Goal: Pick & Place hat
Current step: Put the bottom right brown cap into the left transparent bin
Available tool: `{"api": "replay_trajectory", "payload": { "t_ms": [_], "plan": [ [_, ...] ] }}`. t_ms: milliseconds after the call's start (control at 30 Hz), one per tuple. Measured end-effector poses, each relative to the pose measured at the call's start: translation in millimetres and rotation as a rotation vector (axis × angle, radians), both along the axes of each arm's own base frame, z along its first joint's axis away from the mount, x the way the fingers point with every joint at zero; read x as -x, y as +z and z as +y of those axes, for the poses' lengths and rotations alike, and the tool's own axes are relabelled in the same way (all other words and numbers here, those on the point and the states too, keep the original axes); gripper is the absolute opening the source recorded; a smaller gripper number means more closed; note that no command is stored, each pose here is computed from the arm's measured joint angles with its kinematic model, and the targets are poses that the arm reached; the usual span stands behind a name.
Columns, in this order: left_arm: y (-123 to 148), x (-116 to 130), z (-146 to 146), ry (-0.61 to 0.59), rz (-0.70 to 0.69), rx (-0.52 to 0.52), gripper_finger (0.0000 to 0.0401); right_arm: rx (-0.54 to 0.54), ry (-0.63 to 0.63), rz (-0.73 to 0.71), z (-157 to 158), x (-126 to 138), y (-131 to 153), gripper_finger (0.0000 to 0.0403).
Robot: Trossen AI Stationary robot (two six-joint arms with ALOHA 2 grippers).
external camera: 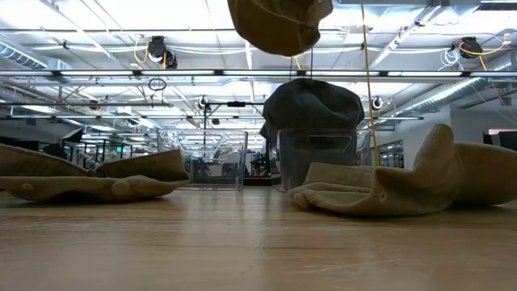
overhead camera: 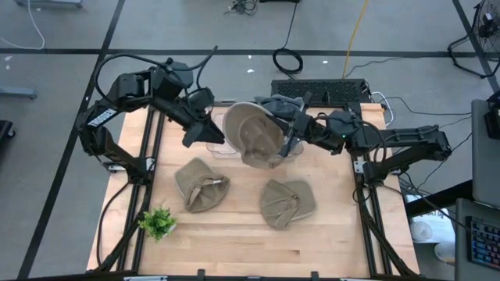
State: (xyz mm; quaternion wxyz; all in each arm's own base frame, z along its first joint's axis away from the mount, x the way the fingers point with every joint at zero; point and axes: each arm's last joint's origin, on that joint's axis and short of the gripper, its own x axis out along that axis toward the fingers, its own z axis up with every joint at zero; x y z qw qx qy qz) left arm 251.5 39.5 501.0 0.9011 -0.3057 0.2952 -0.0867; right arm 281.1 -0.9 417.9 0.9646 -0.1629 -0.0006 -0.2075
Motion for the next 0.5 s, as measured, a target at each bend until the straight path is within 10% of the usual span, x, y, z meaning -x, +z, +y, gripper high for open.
{"api": "replay_trajectory", "payload": {
  "t_ms": [500],
  "plan": [
    [-8.3,-12.4,10.9,0.339,0.095,0.001,0.0125,-0.024,0.006,-0.042,3.1,0.3,2.8,0.0000]
  ]
}}
